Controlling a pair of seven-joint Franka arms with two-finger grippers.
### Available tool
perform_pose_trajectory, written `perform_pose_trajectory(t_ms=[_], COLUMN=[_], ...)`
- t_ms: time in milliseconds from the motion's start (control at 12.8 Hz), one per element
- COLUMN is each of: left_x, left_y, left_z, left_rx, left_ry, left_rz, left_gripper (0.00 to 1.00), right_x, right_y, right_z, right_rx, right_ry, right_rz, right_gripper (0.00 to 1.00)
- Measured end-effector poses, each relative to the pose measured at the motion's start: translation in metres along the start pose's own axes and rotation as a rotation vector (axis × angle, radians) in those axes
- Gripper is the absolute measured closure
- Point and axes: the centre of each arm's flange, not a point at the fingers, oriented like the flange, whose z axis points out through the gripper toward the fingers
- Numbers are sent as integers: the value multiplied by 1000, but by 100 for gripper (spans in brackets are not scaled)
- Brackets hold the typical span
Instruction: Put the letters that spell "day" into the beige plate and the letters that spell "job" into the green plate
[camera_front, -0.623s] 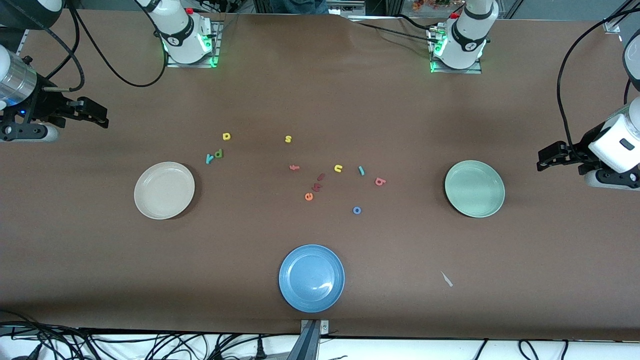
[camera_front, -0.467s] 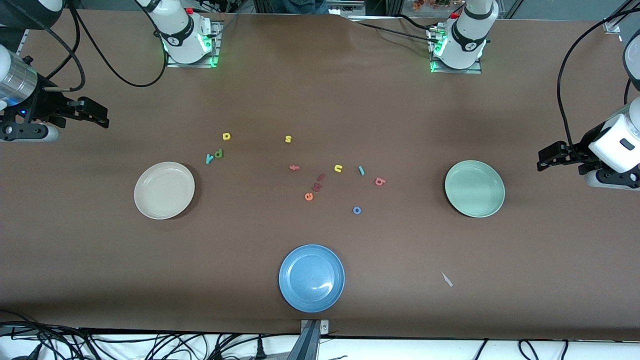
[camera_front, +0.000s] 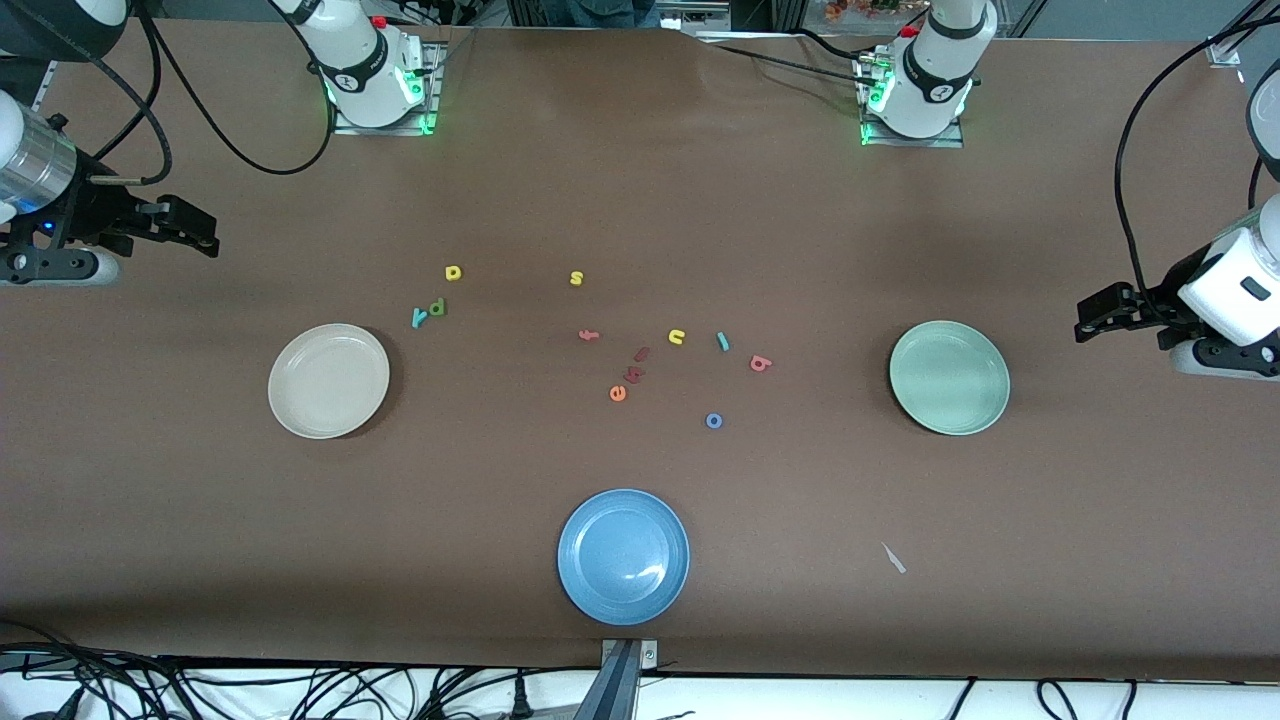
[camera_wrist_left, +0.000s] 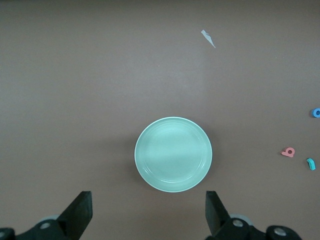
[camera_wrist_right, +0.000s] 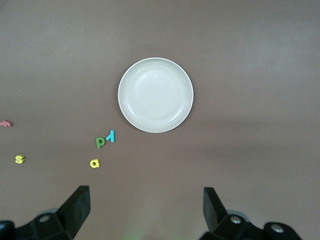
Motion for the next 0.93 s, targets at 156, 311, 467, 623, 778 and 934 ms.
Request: perform_pose_trajectory(t_ms=[156, 311, 467, 623, 778, 934], left_x=[0, 0, 0, 0, 0, 1], left_y=[0, 0, 0, 0, 0, -1], left_z=[0, 0, 0, 1, 2, 2], left_rx=[0, 0, 0, 0, -1, -1], left_ry=[0, 0, 0, -2, -2, -3], left_rz=[0, 0, 0, 0, -1, -1], left_gripper=[0, 0, 0, 0, 0, 0], right_x=[3, 4, 4, 4, 4, 4], right_y=[-2, -7, -8, -8, -8, -8], right_z=[5, 7, 7, 7, 7, 7], right_rx=[0, -1, -1, -1, -1, -1], right_ry=[-10, -13, -12, -12, -12, -12], right_rz=[-4, -12, -14, -14, -14, -15], right_gripper=[0, 0, 0, 0, 0, 0])
